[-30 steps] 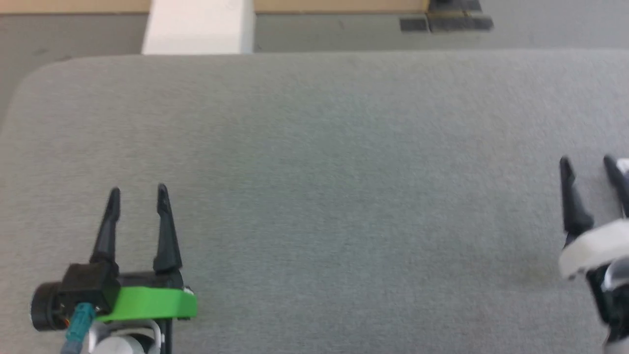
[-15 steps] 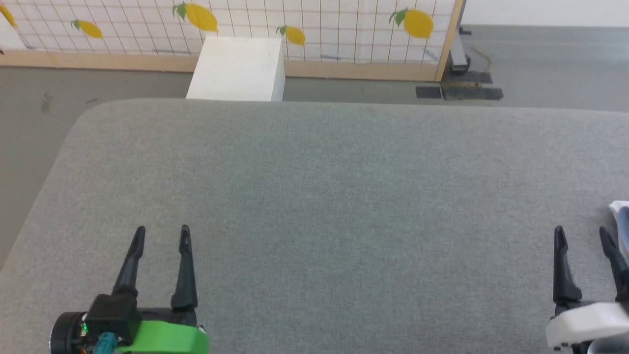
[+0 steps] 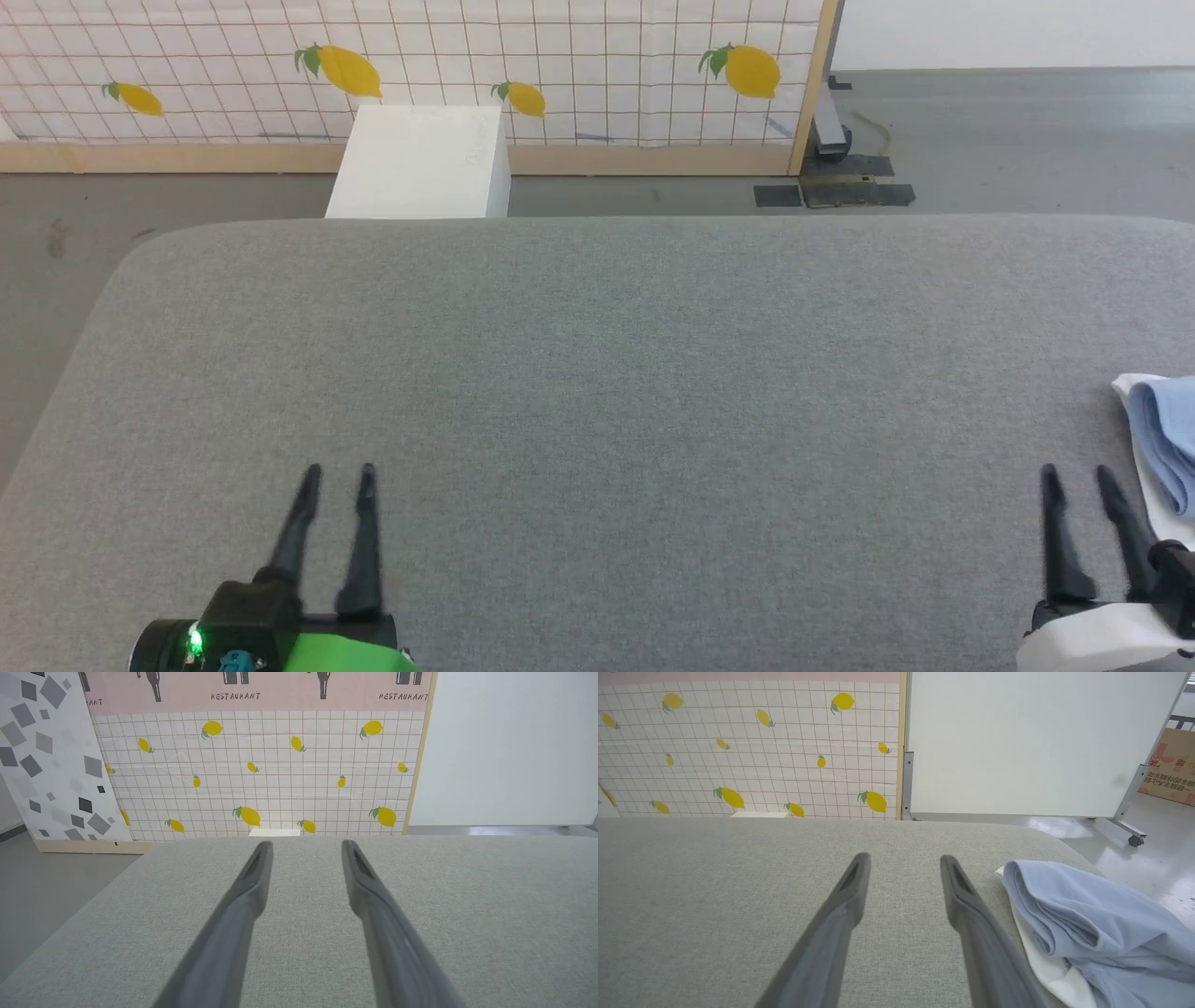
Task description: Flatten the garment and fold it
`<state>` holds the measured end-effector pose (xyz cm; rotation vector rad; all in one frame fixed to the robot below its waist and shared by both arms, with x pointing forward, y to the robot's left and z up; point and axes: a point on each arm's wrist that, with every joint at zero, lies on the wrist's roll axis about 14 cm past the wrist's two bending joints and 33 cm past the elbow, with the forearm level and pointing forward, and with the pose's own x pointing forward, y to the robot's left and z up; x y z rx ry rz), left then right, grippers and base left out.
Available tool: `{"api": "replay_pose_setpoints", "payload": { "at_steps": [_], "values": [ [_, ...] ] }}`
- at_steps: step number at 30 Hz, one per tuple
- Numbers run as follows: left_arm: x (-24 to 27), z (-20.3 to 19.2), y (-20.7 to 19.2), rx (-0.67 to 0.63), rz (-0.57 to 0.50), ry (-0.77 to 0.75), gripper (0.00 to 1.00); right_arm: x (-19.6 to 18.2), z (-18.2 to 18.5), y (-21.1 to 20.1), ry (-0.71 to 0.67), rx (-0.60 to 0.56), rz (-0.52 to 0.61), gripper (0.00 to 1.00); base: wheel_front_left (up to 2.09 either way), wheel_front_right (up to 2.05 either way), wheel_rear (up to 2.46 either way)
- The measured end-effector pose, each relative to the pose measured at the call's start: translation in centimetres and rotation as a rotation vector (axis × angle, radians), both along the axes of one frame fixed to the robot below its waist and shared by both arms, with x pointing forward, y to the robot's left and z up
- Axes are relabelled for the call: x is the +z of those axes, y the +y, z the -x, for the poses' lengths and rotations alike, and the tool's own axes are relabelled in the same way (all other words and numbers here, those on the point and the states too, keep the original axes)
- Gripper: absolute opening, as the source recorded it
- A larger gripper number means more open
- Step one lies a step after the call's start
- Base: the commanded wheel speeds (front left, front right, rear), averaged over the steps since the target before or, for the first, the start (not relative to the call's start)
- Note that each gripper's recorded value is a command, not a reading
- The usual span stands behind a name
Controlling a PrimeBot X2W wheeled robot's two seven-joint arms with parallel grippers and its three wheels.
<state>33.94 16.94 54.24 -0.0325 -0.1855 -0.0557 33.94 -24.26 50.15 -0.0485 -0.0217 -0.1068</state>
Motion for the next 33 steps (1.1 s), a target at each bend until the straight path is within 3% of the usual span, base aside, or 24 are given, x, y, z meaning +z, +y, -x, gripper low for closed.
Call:
{"api": "replay_pose_setpoints", "payload": {
  "at_steps": [33],
  "values": [
    [-0.8,-0.4,0.2,0.013,-0.009,0.054,0.00,-0.1,-0.4,1.5,0.024,0.045,-0.007,0.00,0.00,0.00,0.00]
  ]
}}
